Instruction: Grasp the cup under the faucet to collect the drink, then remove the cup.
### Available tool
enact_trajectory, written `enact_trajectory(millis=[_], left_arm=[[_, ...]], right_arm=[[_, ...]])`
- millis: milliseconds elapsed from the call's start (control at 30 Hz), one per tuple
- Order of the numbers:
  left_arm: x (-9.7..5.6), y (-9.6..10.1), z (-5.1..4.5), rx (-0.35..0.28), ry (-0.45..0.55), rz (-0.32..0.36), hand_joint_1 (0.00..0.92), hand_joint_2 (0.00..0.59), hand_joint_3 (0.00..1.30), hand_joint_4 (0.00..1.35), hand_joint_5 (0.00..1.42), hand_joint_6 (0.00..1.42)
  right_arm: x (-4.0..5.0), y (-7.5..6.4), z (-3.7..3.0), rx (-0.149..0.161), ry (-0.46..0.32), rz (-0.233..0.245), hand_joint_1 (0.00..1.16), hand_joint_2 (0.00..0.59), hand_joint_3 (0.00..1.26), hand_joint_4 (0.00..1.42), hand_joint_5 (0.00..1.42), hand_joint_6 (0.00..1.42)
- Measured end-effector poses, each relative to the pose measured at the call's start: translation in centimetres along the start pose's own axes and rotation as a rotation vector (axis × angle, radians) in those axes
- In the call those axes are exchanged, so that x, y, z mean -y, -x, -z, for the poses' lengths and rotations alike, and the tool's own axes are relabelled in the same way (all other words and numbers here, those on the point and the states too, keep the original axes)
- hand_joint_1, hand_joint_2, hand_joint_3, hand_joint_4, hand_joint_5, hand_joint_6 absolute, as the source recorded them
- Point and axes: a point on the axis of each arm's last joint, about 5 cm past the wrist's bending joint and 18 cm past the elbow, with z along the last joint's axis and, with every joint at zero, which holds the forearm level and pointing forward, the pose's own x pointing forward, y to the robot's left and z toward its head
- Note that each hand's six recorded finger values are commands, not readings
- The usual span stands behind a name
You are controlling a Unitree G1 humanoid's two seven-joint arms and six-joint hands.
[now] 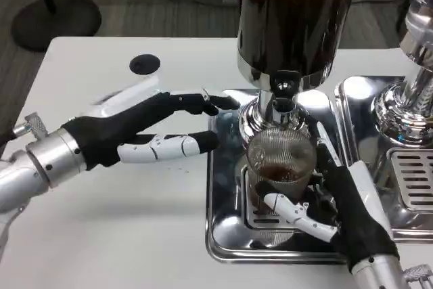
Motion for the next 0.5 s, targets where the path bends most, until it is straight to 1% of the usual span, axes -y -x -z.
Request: enact_trajectory(millis=[133, 233, 400, 500], left_arm=[[0.03, 0.05, 0.07, -0.007, 0.001, 0.013, 0.0, 0.172, 0.25, 0.2, 0.22, 0.25], [0.03, 0.08, 0.1, -0.01, 0.0, 0.016, 0.0, 0.173, 0.25, 0.2, 0.22, 0.25], [0.12, 0.11, 0.19, -0.024, -0.01, 0.035, 0.0, 0.177, 0.25, 0.21, 0.22, 0.25], [0.15, 0.1, 0.2, -0.028, -0.013, 0.046, 0.0, 0.179, 0.24, 0.21, 0.22, 0.25]], right_arm=[[-0.21, 0.0, -0.11, 0.011, 0.004, 0.019, 0.64, 0.16, 0.02, 0.06, 0.25, 0.43], [-0.38, 0.0, -0.2, 0.017, 0.004, 0.029, 0.64, 0.16, 0.1, 0.11, 0.27, 0.44], [-0.6, 0.03, -0.22, 0.023, 0.002, 0.046, 0.66, 0.157, 0.19, 0.18, 0.31, 0.46], [-0.7, 0.05, -0.23, 0.03, 0.01, 0.054, 0.67, 0.161, 0.23, 0.22, 0.33, 0.47]])
